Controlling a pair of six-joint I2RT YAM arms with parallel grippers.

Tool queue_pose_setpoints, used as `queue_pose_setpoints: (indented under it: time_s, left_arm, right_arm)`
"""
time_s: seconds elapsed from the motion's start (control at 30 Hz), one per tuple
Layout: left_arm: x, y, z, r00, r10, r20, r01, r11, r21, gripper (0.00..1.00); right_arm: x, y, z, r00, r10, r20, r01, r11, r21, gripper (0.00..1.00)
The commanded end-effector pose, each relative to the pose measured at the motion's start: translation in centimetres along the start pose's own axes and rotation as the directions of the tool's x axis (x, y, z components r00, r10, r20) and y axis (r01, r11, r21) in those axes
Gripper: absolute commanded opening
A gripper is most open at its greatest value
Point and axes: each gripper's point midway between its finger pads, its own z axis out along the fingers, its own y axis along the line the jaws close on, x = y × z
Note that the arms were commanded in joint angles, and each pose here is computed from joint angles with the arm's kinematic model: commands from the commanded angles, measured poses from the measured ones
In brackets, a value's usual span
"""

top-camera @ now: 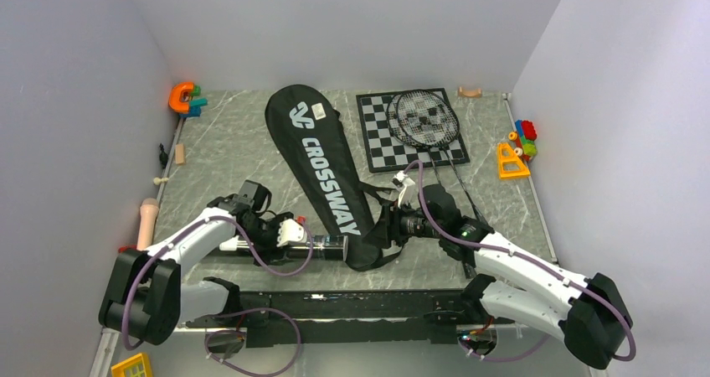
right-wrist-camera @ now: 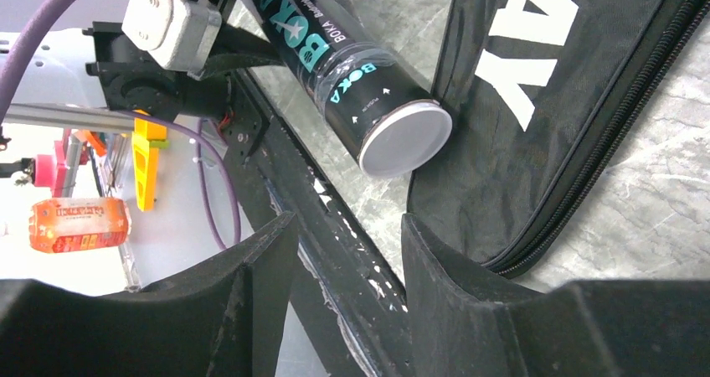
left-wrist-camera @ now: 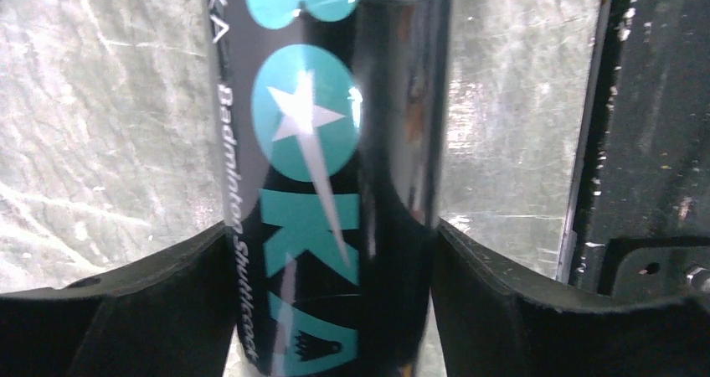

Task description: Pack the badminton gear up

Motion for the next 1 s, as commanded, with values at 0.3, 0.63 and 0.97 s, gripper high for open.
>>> queue_pose_setpoints:
  time_s: [0.3, 0.63, 0.97]
  left_arm:
    - [-1.2, 1.2, -0.4, 0.998, -0.055, 0.045, 0.059, 0.993, -0.099, 0.53]
    - [-5.9, 1.3, -3.9, 0.982, -0.051, 0.182, 0.074, 0.990, -0.123, 0.29]
    - [-9.5, 0.6, -6.0, 0.948, -0.031, 0.317, 0.074, 0.990, -0.123, 0.16]
  right_arm:
    - [-2.2, 1.4, -0.2, 0.998, -0.015, 0.061, 0.018, 0.999, -0.039, 0.52]
    - [-4.3, 2.8, -1.6, 0.991, -0.038, 0.126, 0.043, 0.998, -0.038, 0.51]
    - [-6.1, 4.2, -3.7, 0.973, -0.036, 0.227, 0.047, 0.998, -0.042, 0.41]
